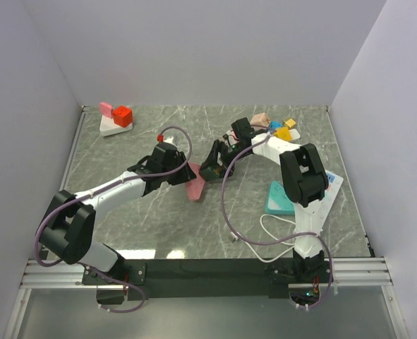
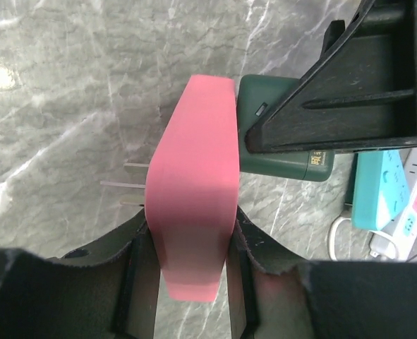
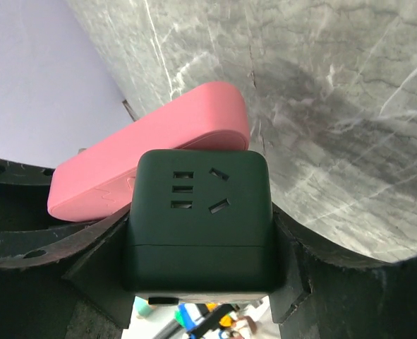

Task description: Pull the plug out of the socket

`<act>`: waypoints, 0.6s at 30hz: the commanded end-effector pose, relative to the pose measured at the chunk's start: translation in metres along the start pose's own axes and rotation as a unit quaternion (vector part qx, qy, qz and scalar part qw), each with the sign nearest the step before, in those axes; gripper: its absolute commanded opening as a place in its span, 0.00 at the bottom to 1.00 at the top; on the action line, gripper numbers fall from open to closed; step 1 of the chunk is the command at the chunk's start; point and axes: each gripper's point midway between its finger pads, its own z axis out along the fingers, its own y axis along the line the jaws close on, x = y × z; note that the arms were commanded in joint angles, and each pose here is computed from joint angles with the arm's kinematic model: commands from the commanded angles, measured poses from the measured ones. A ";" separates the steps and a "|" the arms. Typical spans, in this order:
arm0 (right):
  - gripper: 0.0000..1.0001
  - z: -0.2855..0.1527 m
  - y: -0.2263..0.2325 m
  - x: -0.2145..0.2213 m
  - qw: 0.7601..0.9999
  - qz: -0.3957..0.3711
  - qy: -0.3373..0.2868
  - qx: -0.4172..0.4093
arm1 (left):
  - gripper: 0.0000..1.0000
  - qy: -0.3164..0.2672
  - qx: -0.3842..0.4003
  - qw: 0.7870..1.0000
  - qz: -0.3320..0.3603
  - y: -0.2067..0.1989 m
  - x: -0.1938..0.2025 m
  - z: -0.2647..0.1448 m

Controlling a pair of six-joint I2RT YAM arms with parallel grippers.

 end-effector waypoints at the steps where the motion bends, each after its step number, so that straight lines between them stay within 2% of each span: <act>1: 0.00 -0.024 0.023 0.021 0.997 -0.069 0.035 -0.020 | 0.00 -0.075 -0.067 0.995 0.007 0.027 -0.042 0.000; 3: 0.00 -0.038 0.024 0.020 0.995 -0.082 0.053 -0.026 | 0.01 -0.073 -0.076 0.994 0.007 0.033 -0.037 -0.001; 11: 0.00 -0.101 0.031 -0.007 0.993 -0.067 0.010 -0.096 | 0.00 -0.053 -0.120 0.991 0.012 0.071 -0.005 -0.001; 18: 0.00 -0.098 0.028 -0.008 0.994 -0.057 0.008 -0.093 | 0.00 -0.065 -0.134 0.988 0.024 0.071 -0.017 -0.004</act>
